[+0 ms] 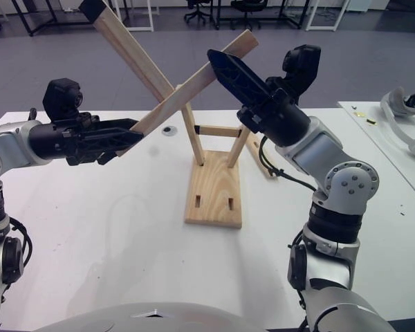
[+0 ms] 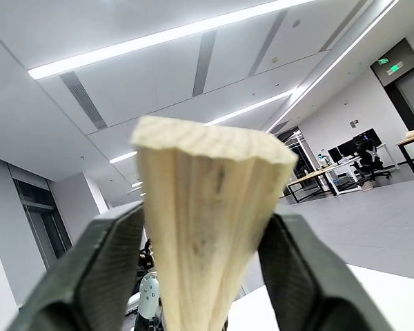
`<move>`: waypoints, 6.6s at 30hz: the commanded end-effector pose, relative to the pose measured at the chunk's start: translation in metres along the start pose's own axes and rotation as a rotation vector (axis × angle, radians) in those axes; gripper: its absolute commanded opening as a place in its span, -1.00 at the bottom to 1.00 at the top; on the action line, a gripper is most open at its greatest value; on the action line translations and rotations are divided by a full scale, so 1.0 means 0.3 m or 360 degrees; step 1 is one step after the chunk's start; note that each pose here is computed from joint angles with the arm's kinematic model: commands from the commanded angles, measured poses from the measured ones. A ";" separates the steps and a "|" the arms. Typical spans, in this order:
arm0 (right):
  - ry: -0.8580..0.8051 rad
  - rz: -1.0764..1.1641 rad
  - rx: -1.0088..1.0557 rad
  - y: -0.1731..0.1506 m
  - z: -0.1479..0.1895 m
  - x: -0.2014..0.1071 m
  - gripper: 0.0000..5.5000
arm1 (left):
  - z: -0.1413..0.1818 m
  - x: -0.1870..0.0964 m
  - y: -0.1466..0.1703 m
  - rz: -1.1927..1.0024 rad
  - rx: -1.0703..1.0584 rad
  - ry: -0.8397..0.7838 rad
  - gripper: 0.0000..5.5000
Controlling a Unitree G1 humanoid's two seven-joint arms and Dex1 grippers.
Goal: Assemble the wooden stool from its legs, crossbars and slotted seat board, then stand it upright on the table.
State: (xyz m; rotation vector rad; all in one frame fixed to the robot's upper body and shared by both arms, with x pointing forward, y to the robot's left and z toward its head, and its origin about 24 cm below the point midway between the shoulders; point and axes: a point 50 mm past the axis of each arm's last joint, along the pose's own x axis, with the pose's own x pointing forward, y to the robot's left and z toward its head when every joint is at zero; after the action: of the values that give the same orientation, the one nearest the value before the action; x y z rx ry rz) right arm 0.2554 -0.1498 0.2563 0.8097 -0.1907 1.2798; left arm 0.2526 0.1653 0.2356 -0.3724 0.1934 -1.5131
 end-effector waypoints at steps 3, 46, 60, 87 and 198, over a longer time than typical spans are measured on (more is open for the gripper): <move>-0.0004 0.0015 0.0020 0.010 -0.003 -0.002 -0.25 | -0.011 0.003 -0.009 -0.0012 -0.0036 0.0058 -0.26; 0.1275 -0.0024 -0.0801 -0.113 0.055 -0.268 -0.25 | -0.393 -0.211 0.071 0.0678 -0.0242 0.0198 0.02; 0.1316 -0.0229 -0.0664 -0.180 0.015 -0.401 -0.26 | -0.381 -0.195 0.059 0.0644 -0.0231 0.0184 0.02; 0.1837 0.0006 0.0021 -0.218 -0.215 -0.549 -0.26 | -0.405 -0.133 0.043 0.0599 -0.0240 0.0117 0.02; 0.0810 -0.2157 -0.0963 -0.612 -0.070 -0.479 -0.92 | 0.068 -0.055 0.189 0.1035 0.0187 -0.0668 0.02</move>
State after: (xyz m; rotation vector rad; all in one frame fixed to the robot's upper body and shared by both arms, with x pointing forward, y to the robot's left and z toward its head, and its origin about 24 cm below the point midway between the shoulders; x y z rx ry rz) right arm 0.3726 -0.2730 0.1065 0.1504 0.2754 -0.0480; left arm 0.3104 0.1790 0.2429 -0.5033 -0.1338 -0.8324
